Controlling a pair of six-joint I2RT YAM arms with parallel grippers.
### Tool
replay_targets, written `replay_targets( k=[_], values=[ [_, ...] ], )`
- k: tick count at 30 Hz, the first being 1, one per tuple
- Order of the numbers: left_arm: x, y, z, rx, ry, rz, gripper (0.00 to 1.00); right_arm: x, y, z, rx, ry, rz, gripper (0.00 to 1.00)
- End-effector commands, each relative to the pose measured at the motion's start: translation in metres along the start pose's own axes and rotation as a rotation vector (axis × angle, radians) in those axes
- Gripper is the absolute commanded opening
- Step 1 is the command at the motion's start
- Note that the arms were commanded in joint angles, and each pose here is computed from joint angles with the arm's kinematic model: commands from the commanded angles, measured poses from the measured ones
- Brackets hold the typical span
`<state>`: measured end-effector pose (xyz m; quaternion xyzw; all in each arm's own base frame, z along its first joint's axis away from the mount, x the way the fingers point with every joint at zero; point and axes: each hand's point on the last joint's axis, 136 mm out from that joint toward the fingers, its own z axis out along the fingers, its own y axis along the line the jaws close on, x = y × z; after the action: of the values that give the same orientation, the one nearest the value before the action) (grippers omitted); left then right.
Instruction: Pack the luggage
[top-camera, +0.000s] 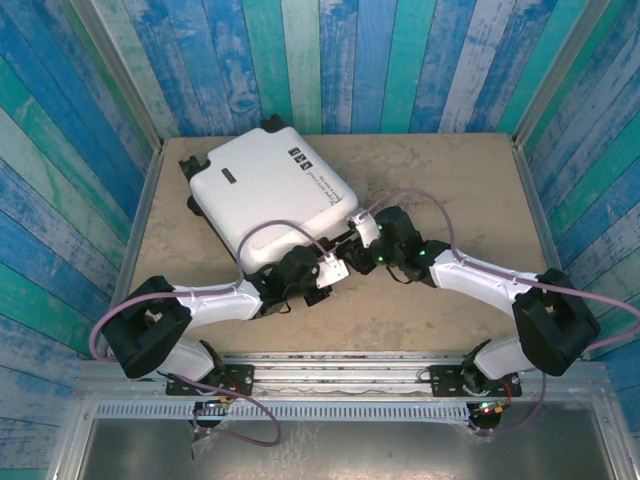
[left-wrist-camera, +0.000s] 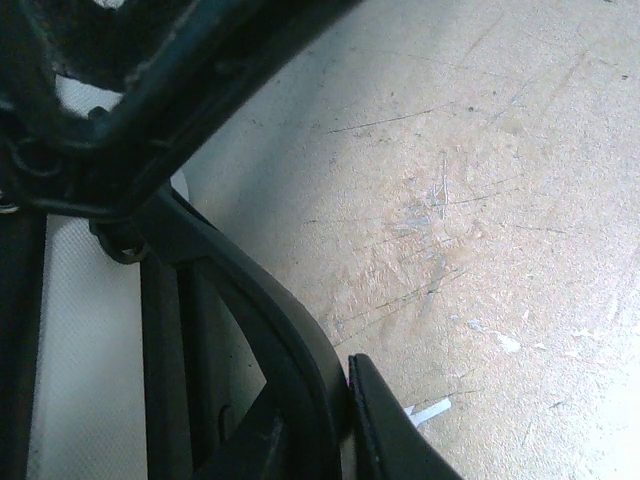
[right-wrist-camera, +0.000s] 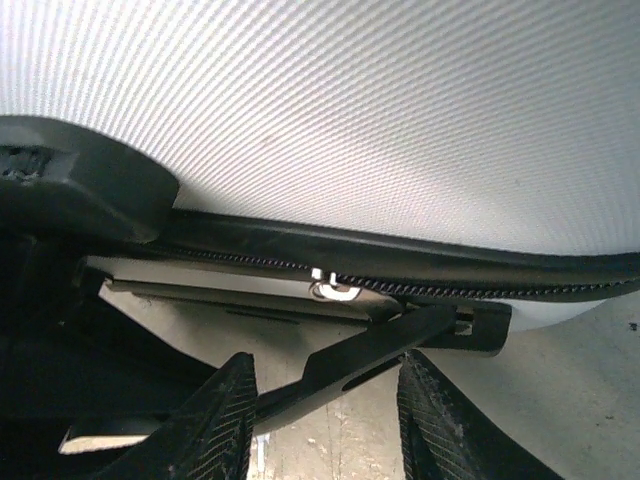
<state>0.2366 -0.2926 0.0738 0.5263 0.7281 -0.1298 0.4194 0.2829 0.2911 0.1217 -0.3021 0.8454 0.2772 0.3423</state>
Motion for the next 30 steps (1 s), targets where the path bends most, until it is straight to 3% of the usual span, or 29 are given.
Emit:
replay_targets(
  k=[1, 9, 14, 18, 30],
  values=[
    [-0.103, -0.032, -0.018, 0.228, -0.413, -0.029, 0.0, -0.009, -0.006, 0.006, 0.019, -0.048, 0.006, 0.42],
    [-0.102, -0.033, -0.017, 0.233, -0.404, -0.013, 0.0, -0.028, 0.006, 0.004, -0.042, -0.123, -0.026, 0.44],
    [-0.099, -0.037, -0.016, 0.252, -0.4, 0.005, 0.0, -0.033, -0.021, 0.0, 0.055, -0.143, 0.048, 0.28],
    [-0.096, -0.046, -0.017, 0.269, -0.401, 0.034, 0.0, -0.021, -0.051, -0.006, 0.059, -0.12, 0.147, 0.22],
    [-0.079, -0.074, -0.019, 0.331, -0.396, 0.024, 0.0, 0.011, -0.048, -0.015, -0.075, -0.002, 0.217, 0.2]
  ],
)
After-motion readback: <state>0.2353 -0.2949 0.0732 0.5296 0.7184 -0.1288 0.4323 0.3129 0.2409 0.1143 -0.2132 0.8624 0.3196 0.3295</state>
